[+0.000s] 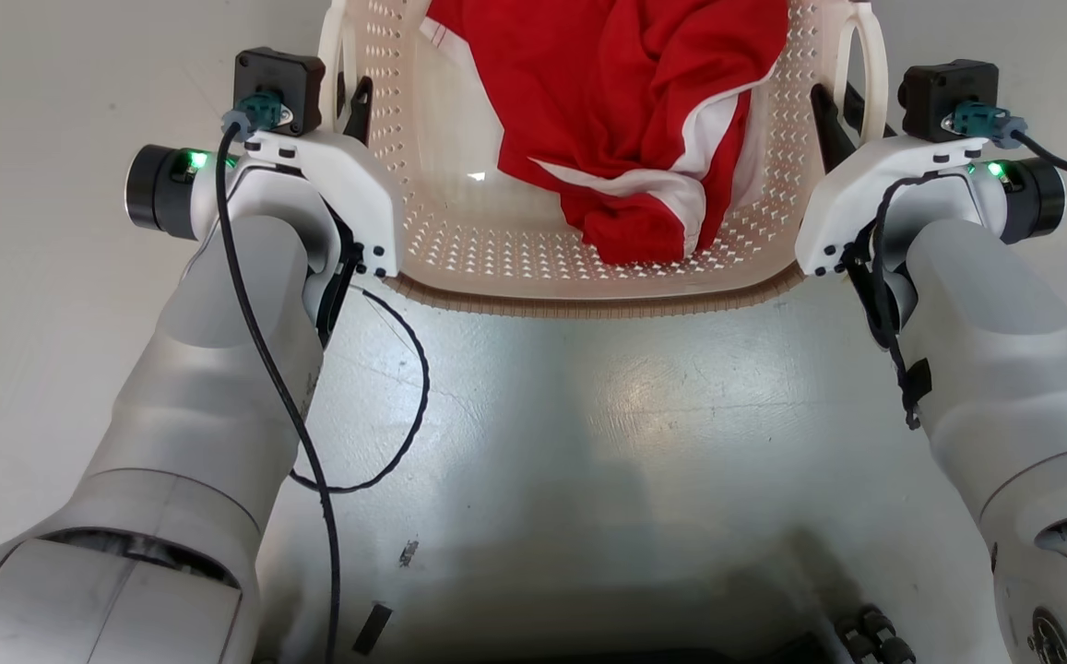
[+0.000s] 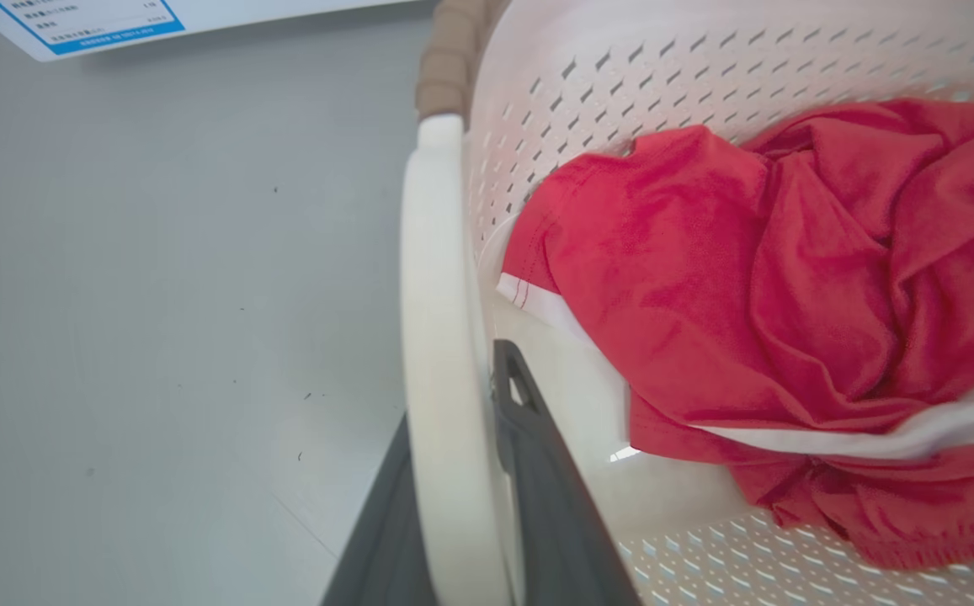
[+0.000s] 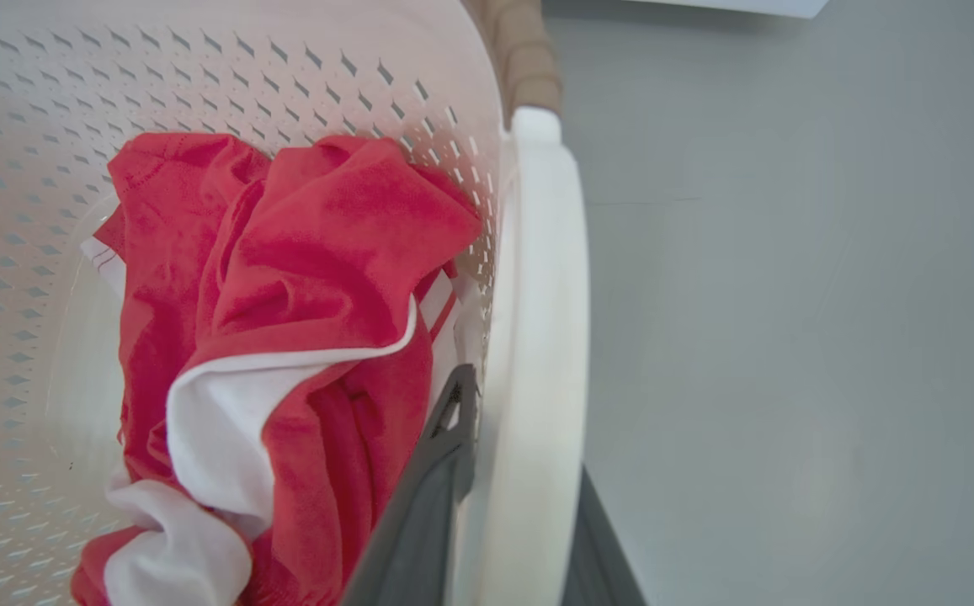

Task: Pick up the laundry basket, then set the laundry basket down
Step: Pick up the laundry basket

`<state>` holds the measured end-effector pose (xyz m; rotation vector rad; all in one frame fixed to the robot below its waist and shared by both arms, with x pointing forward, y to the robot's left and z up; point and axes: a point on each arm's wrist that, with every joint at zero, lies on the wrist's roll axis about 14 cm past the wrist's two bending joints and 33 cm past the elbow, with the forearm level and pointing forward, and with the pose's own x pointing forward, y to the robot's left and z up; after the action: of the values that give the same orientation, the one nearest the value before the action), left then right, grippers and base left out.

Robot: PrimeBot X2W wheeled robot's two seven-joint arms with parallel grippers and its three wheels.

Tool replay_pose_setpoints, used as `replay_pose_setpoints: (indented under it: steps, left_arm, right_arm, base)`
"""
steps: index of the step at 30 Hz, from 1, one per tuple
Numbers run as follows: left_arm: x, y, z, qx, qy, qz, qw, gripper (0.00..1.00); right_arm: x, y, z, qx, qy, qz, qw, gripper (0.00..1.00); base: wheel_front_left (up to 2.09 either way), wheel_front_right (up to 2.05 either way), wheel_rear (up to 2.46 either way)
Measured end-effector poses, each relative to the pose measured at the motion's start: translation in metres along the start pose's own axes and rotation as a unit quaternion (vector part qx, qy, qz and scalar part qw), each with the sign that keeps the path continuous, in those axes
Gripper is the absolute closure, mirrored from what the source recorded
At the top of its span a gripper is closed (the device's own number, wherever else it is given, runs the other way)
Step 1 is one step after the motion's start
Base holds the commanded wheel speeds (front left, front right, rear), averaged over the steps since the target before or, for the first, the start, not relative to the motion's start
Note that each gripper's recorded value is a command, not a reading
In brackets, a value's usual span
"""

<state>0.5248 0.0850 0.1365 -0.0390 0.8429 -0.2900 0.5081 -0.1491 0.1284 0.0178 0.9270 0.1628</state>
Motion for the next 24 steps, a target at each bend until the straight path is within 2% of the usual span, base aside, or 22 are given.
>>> replay_pose_setpoints:
  steps: [13, 20, 24]
  left_arm:
    - [-0.041, -0.004, 0.003, -0.010, 0.010, 0.019, 1.000, 1.00]
    - [-0.082, -0.008, 0.010, -0.027, 0.011, 0.038, 0.999, 1.00]
    - [-0.116, -0.013, -0.003, -0.037, 0.028, 0.045, 0.998, 1.00]
  right_arm:
    - [-0.034, 0.011, 0.013, -0.032, 0.015, 0.012, 0.999, 1.00]
    - [-0.076, 0.025, 0.025, -0.038, 0.022, 0.025, 0.999, 1.00]
    - [-0.110, 0.038, 0.018, -0.039, 0.036, 0.040, 0.998, 1.00]
  base:
    - [0.00, 0.00, 0.00]
    - [0.00, 0.00, 0.00]
    - [0.00, 0.00, 0.00]
